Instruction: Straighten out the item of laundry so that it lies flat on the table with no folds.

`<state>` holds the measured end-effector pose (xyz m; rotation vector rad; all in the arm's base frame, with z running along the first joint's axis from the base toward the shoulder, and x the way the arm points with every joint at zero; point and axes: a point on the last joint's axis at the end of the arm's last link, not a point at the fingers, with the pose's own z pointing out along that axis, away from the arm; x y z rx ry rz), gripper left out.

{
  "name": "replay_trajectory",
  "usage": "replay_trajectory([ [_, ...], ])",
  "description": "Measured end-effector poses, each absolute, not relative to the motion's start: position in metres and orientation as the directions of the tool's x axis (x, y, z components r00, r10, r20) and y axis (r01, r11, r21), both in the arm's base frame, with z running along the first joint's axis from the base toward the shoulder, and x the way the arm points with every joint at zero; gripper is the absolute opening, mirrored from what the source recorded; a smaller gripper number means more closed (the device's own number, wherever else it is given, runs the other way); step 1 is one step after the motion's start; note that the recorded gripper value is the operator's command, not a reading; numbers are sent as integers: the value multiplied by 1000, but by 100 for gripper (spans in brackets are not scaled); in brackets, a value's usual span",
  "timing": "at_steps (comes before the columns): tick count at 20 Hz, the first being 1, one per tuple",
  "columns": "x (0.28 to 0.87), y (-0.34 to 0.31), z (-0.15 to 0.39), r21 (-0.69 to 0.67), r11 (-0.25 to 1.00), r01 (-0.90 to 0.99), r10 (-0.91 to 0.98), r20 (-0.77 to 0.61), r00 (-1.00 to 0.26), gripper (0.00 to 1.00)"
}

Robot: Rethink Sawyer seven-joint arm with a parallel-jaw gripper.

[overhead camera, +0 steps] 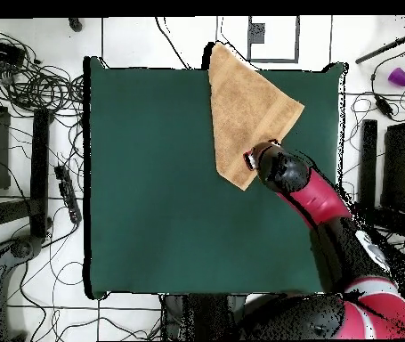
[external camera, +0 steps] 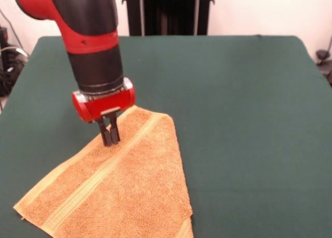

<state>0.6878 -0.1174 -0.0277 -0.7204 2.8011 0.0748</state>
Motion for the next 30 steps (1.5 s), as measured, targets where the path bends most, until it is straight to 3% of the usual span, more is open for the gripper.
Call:
replay_trajectory([
  [11, 655, -167, -15, -43, 925, -376, -343, -515, -785, 0],
  [20, 635, -149, -4, 3, 921, -389, -317, -573, -756, 0],
  [23, 642, -124, -1, 13, 915, -404, -329, -557, -763, 0],
  [29, 667, -37, -19, 85, 903, -421, -369, -346, -863, 0],
  [30, 675, 0, -18, 119, 891, -438, -399, -254, -881, 0],
])
